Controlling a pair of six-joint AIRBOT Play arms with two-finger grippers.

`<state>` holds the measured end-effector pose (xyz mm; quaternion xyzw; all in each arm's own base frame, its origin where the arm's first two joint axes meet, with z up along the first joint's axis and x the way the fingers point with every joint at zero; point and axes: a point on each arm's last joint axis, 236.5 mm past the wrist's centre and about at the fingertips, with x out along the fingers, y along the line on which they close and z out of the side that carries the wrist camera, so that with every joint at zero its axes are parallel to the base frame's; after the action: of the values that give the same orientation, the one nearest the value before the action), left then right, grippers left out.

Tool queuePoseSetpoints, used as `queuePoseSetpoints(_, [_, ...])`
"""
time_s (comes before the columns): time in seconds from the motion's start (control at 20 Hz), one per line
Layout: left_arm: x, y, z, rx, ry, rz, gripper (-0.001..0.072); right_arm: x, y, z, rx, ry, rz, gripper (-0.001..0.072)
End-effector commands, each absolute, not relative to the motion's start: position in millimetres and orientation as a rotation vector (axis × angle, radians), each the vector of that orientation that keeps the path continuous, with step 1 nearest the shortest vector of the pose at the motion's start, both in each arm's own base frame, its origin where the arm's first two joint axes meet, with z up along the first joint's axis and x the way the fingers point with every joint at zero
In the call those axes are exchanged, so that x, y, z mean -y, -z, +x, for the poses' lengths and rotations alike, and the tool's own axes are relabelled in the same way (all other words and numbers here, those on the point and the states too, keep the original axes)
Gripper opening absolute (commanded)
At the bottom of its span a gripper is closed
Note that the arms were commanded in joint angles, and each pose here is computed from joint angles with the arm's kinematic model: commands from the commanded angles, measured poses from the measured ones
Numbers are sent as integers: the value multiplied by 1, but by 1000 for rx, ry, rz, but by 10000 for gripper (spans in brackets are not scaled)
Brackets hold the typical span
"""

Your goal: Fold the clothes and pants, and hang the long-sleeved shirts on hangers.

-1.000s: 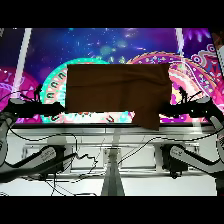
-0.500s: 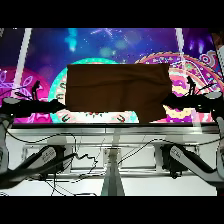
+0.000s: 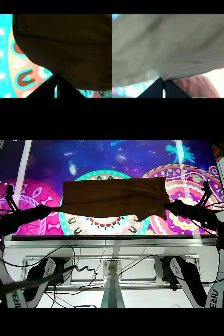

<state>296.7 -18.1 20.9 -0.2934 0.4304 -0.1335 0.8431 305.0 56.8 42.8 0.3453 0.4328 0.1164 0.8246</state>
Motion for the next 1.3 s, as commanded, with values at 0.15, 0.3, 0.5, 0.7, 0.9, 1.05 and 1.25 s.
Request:
queuePoseSetpoints(0.15, [15, 8, 381, -774, 119, -815, 12, -48, -48, 420, -655, -76, 772, 9])
queuePoseSetpoints(0.3, [32, 21, 415, -809, 161, -809, 12, -39, -35, 470, -673, -48, 777, 9])
queuePoseSetpoints(0.5, [37, 26, 477, -802, 183, -772, 12, -27, -24, 525, -661, -17, 786, 10])
queuePoseSetpoints(0.7, [45, 44, 506, -826, 204, -781, 461, -9, 0, 541, -651, 48, 762, 511])
queuePoseSetpoints(0.9, [29, 43, 497, -850, 219, -775, 642, -4, 12, 522, -754, 4, 669, 604])
queuePoseSetpoints(1.05, [13, 63, 462, -992, 267, -690, 642, 0, 31, 493, -904, -41, 655, 603])
queuePoseSetpoints(1.25, [16, 85, 425, -1155, 325, -562, 641, -7, 48, 462, -1054, -104, 593, 602])
